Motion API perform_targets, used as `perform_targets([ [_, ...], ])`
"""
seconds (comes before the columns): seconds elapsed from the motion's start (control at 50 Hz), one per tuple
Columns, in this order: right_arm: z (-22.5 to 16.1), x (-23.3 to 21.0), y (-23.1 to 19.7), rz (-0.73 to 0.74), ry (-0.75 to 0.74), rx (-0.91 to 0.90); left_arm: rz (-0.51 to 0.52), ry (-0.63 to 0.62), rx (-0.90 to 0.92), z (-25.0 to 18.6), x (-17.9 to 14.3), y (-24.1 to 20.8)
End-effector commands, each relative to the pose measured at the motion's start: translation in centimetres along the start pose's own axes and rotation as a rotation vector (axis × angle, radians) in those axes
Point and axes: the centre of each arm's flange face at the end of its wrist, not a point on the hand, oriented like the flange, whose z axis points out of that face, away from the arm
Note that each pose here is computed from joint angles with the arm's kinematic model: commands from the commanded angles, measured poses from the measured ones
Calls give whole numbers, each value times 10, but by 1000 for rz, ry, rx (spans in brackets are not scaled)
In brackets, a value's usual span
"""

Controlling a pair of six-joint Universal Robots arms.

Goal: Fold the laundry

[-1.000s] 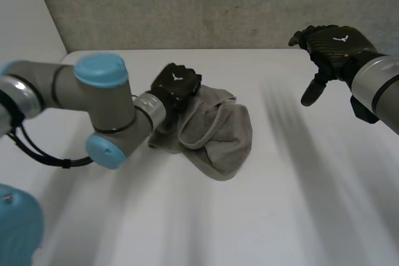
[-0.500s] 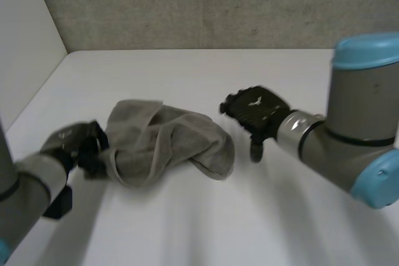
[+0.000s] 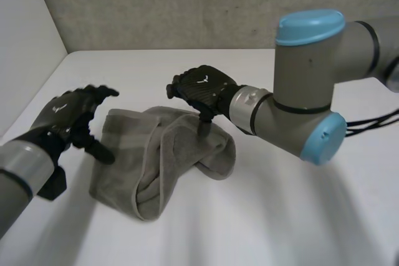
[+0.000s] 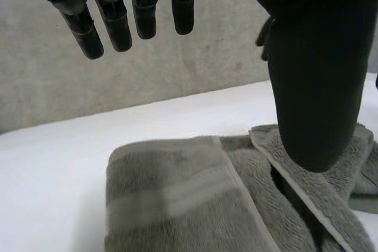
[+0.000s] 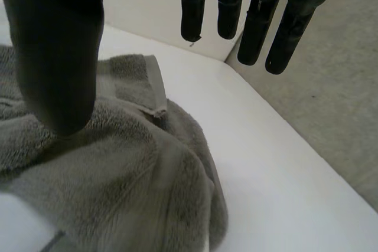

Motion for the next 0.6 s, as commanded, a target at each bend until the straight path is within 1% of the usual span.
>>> perform_targets([
  [0.02, 23, 7, 9, 39, -24, -26, 167, 111, -36, 54, 1, 3],
  [0.04, 23, 7, 9, 39, -24, -26, 168, 111, -36, 54, 1, 3],
  [0.08, 29, 8, 14, 42, -21, -27, 229, 124, -53, 82, -3, 9],
  [0.14, 39, 2, 27, 48, -30, -43, 251, 130, -59, 95, -4, 13],
  [0.18, 41, -3, 32, 51, -43, -53, 277, 132, -81, 115, -8, 21],
  [0.28, 49, -18, 55, 72, -80, -108, 294, 132, -113, 138, -12, 32],
  [0.38, 51, -23, 66, 77, -94, -140, 289, 139, -158, 148, -14, 45],
  [0.46, 50, -21, 63, 71, -87, -130, 297, 145, -193, 152, -14, 57],
  [0.5, 47, -15, 48, 55, -57, -95, 308, 145, -193, 152, -13, 57],
  [0.52, 47, -15, 48, 55, -57, -94, 308, 145, -193, 152, -13, 57],
  [0.56, 42, -4, 25, 25, 15, -41, 331, 146, -180, 154, -12, 55],
  [0.58, 42, -4, 25, 24, 15, -40, 331, 146, -179, 154, -12, 55],
  [0.6, 39, 4, 11, 8, 62, 1, 340, 144, -166, 155, -12, 51],
])
